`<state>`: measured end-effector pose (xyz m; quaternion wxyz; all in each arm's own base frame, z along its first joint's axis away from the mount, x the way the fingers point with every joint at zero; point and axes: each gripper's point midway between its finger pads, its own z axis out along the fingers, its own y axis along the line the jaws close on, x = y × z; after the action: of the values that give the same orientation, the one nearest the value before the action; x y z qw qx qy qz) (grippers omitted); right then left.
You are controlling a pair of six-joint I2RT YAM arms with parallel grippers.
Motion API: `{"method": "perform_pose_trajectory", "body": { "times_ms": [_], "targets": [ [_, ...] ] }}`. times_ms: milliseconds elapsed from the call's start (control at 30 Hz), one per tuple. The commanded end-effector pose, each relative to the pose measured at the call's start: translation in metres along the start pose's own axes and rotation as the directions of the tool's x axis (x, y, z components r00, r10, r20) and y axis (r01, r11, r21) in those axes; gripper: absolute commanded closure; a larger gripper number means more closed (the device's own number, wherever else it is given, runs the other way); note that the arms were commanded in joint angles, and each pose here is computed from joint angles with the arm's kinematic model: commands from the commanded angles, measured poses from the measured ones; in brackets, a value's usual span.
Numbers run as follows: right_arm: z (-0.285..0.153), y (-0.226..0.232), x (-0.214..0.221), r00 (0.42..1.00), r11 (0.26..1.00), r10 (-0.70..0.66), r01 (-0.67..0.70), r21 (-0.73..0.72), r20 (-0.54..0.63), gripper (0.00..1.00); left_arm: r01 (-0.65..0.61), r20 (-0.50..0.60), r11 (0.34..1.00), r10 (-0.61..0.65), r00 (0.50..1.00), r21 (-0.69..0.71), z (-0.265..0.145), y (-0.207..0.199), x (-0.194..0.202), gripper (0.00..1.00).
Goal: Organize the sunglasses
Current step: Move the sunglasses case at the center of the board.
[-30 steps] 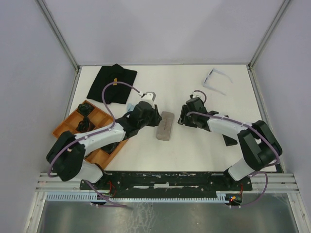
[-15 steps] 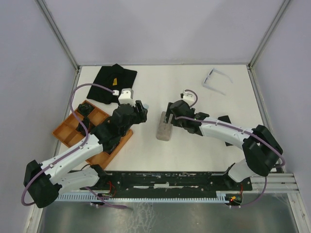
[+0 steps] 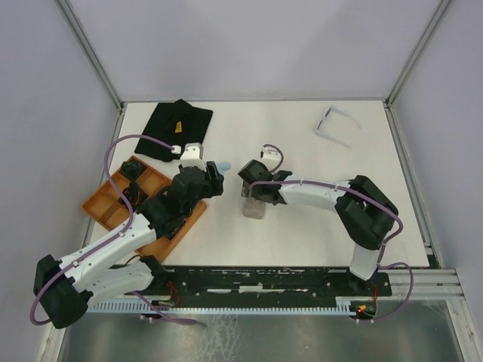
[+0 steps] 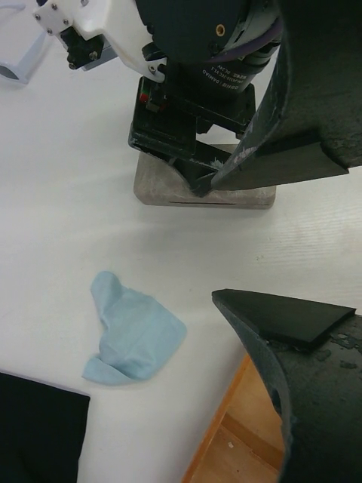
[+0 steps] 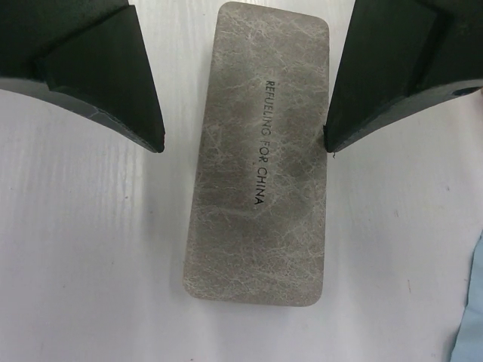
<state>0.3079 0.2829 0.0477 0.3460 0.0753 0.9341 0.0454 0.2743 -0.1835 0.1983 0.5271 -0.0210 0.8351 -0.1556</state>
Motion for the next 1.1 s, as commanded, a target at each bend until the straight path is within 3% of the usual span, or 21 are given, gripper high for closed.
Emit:
{"method": "perform_pose_trajectory", "body": {
  "times_ms": [0, 367, 700, 900, 1067],
  "targets": [
    [0.002, 0.012, -0.007, 1.0, 1.0, 0.008, -0.008, -0.012, 0.012, 0.05, -0.017, 0.038, 1.0, 0.017, 0.999, 0.01, -0.004, 0.001, -0.009, 0.37],
    [0.009, 0.02, -0.002, 1.0, 0.999, 0.02, -0.02, -0.035, -0.002, 0.08, -0.019, 0.037, 1.0, 0.018, 0.999, 0.018, -0.004, -0.001, -0.01, 0.37],
    [0.012, 0.011, 0.005, 1.0, 1.0, -0.002, 0.002, 0.005, -0.022, 0.19, -0.018, 0.03, 1.0, 0.018, 0.999, 0.023, -0.002, -0.002, -0.007, 0.37],
    [0.005, -0.003, -0.003, 0.997, 0.997, -0.074, 0.074, 0.015, -0.026, 0.2, -0.024, 0.025, 0.999, 0.023, 0.999, 0.033, 0.0, -0.006, -0.007, 0.37],
    [-0.002, -0.025, -0.016, 0.996, 0.996, -0.087, 0.087, -0.004, -0.015, 0.38, -0.026, -0.003, 0.998, 0.026, 1.0, 0.049, 0.003, -0.01, -0.001, 0.37]
  ]
}}
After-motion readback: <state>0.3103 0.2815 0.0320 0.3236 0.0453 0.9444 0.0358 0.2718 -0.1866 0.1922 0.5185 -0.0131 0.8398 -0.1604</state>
